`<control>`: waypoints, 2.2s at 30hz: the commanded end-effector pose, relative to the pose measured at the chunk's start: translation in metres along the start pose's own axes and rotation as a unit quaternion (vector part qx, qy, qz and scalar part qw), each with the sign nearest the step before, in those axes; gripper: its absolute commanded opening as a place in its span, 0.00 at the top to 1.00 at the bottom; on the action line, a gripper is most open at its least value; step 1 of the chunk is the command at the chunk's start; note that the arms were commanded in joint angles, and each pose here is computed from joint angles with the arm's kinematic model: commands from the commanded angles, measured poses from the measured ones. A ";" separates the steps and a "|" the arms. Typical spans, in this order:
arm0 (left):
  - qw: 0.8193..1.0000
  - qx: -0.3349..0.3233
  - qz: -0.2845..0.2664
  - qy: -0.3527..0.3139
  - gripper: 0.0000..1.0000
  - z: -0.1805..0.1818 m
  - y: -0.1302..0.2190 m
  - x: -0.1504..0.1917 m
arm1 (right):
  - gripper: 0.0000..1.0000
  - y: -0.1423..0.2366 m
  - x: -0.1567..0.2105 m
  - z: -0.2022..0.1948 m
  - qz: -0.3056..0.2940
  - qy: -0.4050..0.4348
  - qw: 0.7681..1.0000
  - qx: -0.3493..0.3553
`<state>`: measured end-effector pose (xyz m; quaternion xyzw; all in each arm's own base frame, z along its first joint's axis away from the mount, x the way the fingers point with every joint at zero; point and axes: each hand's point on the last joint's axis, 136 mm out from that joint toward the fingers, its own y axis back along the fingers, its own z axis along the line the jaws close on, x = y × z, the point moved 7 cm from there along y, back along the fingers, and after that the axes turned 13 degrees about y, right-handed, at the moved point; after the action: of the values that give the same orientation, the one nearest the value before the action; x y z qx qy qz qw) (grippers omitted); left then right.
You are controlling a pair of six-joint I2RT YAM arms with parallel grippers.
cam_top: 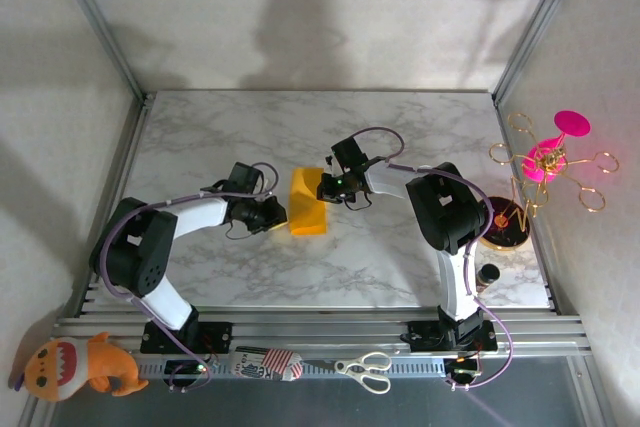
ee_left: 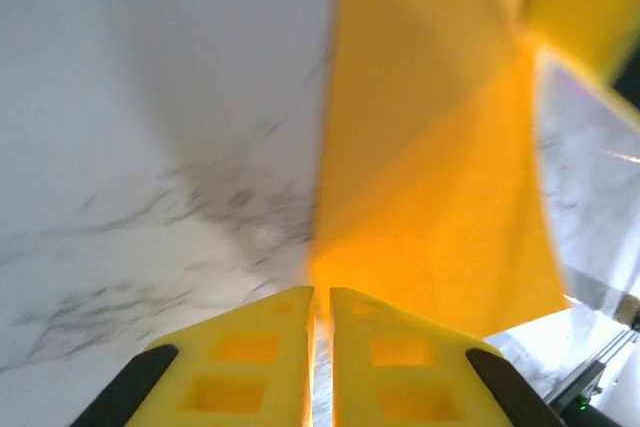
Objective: Fold a paper plane with a square sheet of paper (pick it up from the middle)
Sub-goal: First fold the square sheet of paper in half at the center of the table.
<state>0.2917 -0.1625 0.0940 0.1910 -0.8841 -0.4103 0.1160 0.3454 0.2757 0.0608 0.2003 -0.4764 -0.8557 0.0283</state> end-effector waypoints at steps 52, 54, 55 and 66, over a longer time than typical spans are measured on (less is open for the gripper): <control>0.997 -0.005 -0.022 -0.080 0.91 -0.065 -0.059 -0.057 | 0.97 -0.035 0.087 -0.085 0.165 -0.035 0.964 0.204; 0.997 -0.012 -0.014 -0.074 0.91 -0.055 -0.066 -0.059 | 0.97 -0.035 0.088 -0.085 0.167 -0.035 0.964 0.205; 0.997 -0.017 -0.014 -0.069 0.91 -0.049 -0.068 -0.061 | 0.98 -0.035 0.088 -0.085 0.166 -0.034 0.964 0.206; 0.995 -0.079 -0.067 0.005 0.92 0.031 -0.046 -0.095 | 0.98 -0.030 0.092 -0.095 0.172 -0.033 0.958 0.227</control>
<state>0.3809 -0.1909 0.0666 0.1791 -0.8969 -0.3998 0.0606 0.3485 0.2764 0.0603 0.2203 -0.4853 -0.8455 0.0317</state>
